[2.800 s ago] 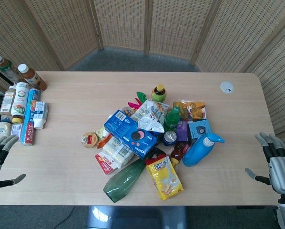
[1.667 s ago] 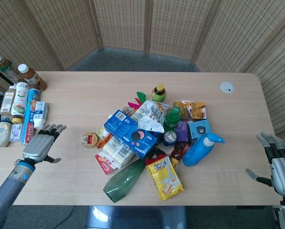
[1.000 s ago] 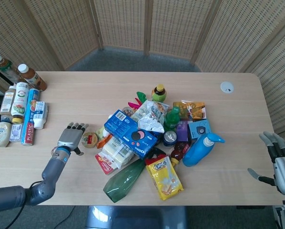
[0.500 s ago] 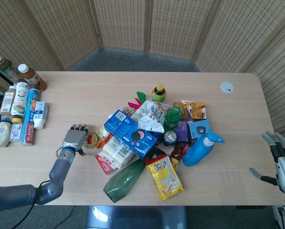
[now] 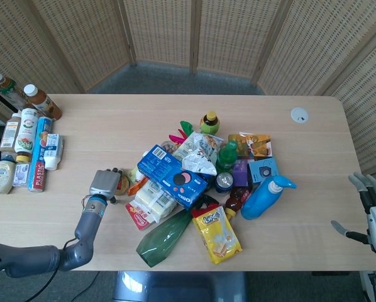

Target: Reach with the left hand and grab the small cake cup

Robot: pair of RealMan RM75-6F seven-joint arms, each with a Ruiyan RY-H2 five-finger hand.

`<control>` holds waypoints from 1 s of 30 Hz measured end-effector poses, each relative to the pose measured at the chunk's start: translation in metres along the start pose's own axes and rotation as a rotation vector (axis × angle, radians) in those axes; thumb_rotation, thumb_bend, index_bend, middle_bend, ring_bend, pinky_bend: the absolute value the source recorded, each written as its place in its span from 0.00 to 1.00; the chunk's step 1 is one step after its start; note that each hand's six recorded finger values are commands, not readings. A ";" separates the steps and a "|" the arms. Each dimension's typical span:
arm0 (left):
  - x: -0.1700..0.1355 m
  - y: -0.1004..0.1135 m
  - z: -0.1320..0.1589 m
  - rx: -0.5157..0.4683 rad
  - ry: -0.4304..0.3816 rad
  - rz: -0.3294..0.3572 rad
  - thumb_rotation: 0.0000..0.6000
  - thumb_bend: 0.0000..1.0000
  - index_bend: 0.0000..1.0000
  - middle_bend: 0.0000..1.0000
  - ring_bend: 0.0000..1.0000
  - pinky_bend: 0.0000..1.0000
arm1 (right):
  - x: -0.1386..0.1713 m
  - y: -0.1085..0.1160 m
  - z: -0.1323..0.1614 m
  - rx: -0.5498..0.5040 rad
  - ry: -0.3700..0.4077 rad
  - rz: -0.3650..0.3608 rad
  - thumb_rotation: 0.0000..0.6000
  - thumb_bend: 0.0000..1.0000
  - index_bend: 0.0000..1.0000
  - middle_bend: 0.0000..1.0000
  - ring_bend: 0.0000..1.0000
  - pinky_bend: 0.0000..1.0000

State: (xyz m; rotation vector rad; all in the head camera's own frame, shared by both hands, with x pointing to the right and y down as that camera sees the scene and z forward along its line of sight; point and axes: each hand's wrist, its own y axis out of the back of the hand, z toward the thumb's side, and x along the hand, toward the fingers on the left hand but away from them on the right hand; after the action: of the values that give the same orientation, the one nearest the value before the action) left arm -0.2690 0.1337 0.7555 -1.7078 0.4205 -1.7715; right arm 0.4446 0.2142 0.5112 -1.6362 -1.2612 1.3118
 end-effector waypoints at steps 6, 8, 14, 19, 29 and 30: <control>-0.005 0.014 -0.007 0.000 0.008 0.056 1.00 0.00 0.28 0.58 0.60 0.63 | 0.000 0.000 0.001 0.000 0.003 0.000 1.00 0.00 0.00 0.00 0.00 0.00; -0.008 0.019 -0.011 -0.004 0.013 0.068 1.00 0.00 0.28 0.58 0.60 0.63 | 0.001 0.000 0.001 0.001 0.003 -0.001 1.00 0.00 0.00 0.00 0.00 0.00; -0.019 0.043 -0.025 -0.022 0.018 0.113 1.00 0.00 0.28 0.57 0.60 0.63 | 0.001 0.001 0.001 0.002 0.002 -0.003 1.00 0.00 0.00 0.00 0.00 0.00; -0.034 0.071 -0.036 -0.030 0.020 0.165 1.00 0.00 0.28 0.57 0.60 0.63 | 0.001 0.001 0.002 0.004 0.003 -0.003 1.00 0.00 0.00 0.00 0.00 0.00; -0.069 0.129 -0.048 -0.028 0.013 0.267 1.00 0.00 0.28 0.56 0.60 0.63 | 0.002 0.003 0.002 0.000 0.004 -0.010 1.00 0.00 0.00 0.00 0.00 0.00; -0.072 0.132 -0.048 -0.027 0.011 0.274 1.00 0.00 0.28 0.56 0.60 0.63 | 0.002 0.003 0.002 0.000 0.003 -0.010 1.00 0.00 0.00 0.00 0.00 0.00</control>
State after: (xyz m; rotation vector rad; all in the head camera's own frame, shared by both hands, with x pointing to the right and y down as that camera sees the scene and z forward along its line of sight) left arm -0.2900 0.0709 0.6120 -1.5743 0.6532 -1.5831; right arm 0.4431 0.2153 0.5070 -1.6296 -1.2661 1.3022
